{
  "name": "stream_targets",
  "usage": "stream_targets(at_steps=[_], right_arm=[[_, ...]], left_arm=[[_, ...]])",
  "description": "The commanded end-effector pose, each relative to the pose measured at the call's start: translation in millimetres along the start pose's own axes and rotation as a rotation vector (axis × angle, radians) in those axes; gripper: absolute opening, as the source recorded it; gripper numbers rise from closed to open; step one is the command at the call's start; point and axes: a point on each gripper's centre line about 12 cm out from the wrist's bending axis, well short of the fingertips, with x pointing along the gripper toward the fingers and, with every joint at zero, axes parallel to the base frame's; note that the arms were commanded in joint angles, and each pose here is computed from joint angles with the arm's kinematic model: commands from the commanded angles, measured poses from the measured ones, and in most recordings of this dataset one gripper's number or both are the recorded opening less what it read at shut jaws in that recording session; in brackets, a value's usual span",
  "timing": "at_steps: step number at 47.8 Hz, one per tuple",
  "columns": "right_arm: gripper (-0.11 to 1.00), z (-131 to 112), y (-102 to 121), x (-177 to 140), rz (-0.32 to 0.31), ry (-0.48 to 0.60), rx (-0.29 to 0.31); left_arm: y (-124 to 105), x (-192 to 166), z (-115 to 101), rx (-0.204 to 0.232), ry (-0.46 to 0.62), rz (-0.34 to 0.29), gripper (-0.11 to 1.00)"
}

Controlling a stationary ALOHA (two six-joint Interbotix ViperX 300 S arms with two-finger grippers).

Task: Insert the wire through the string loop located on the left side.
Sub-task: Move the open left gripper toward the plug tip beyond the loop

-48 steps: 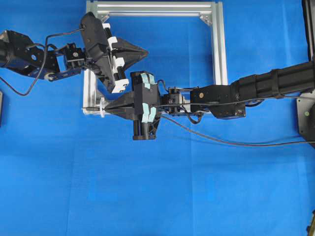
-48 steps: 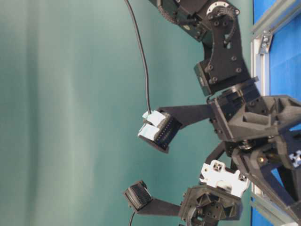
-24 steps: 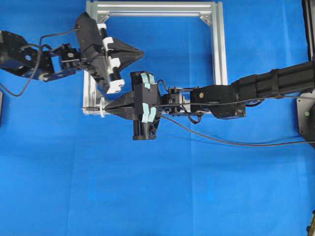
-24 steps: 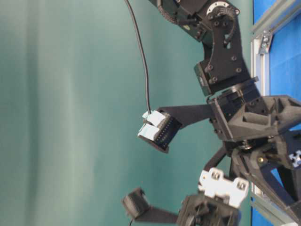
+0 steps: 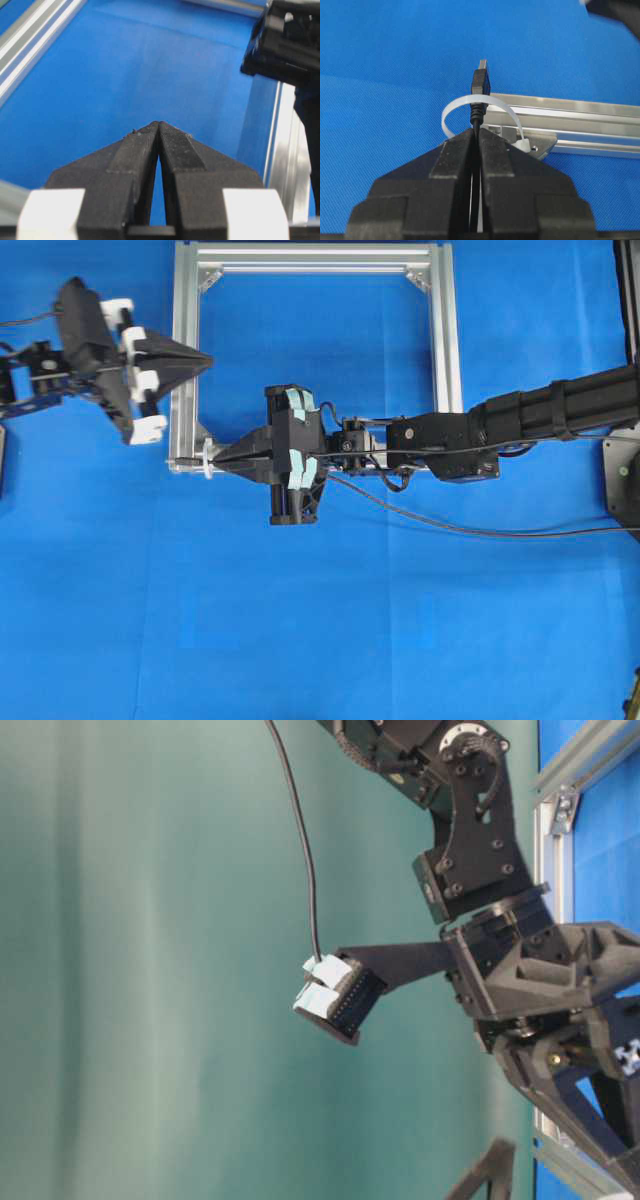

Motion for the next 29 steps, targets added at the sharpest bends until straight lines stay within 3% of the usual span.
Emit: stream_targets(at_steps=[1,18,23,29], right_arm=[[0.0,16,0,-2,0.0,-0.043,0.001],[0.0,16,-1,-2,0.0,-0.043,0.002],[0.0,16,0,-2,0.0,-0.041,0.001],[0.0,15,-1,-1,-0.001,-0.04,0.002]], left_arm=[[3,-12,6,-0.003,-0.039,0.007,0.0],[3,-19,7,-0.006,-0.051,0.004,0.0],[-6,-21,6,0.002,-0.049,-0.029,0.0],[-28,-26,3,0.022,-0.043,-0.112,0.0]])
